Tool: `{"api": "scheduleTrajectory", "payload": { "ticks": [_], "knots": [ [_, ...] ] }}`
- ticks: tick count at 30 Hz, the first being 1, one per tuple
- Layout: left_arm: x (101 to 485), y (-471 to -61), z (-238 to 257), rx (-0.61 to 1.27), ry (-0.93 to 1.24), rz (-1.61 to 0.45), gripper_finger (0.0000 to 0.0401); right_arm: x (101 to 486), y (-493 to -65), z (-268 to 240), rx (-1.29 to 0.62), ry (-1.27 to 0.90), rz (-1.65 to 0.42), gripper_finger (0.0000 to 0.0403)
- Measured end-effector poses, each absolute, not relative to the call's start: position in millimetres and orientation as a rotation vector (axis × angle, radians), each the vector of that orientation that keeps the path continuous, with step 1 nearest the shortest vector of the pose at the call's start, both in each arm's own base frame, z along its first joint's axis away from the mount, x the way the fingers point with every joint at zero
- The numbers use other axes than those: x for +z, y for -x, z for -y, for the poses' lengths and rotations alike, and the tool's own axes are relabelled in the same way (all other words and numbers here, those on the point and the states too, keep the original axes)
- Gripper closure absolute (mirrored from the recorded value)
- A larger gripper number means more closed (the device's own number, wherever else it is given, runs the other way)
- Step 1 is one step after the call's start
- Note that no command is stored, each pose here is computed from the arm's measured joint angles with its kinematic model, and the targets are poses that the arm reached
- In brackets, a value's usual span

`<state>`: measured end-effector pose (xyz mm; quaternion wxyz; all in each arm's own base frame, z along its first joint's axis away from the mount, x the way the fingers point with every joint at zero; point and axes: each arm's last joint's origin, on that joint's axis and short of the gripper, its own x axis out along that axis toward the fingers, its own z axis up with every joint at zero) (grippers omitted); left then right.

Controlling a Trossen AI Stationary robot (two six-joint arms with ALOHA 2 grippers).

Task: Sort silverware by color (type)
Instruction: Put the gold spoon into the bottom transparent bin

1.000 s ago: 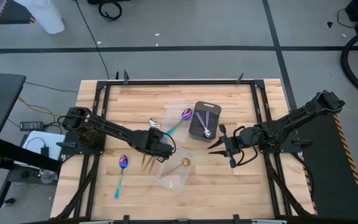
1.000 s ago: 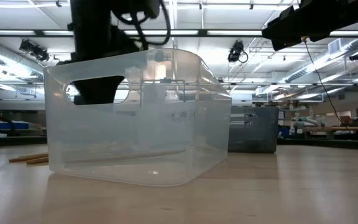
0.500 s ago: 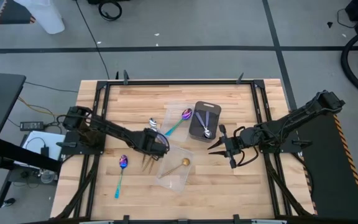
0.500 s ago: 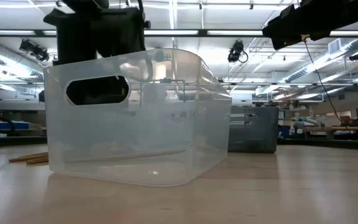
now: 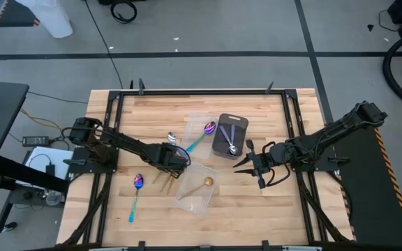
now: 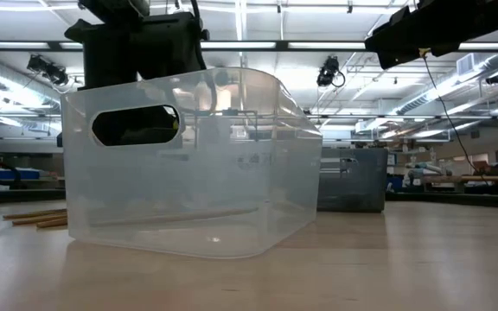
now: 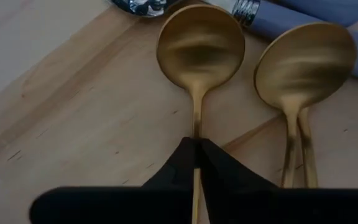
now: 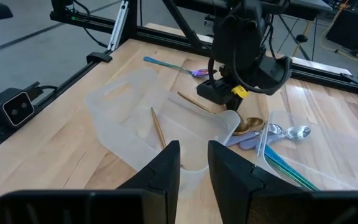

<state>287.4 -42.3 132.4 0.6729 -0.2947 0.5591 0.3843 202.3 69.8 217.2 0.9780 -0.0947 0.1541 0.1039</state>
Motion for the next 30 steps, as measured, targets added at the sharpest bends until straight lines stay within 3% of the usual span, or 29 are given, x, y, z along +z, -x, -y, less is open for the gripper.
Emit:
{"api": "scheduleTrajectory", "payload": {
  "ticks": [11,30],
  "knots": [
    [140.1,-287.7,42.9,0.85,0.676,-1.255,0.0387,217.2,-202.3,-69.7,0.209,0.191,-0.311,0.0309],
    [199.8,-285.1,46.5,0.675,0.782,-1.005,0.0387,216.9,-202.2,-69.6,0.207,0.192,-0.313,0.0309]
  ]
}}
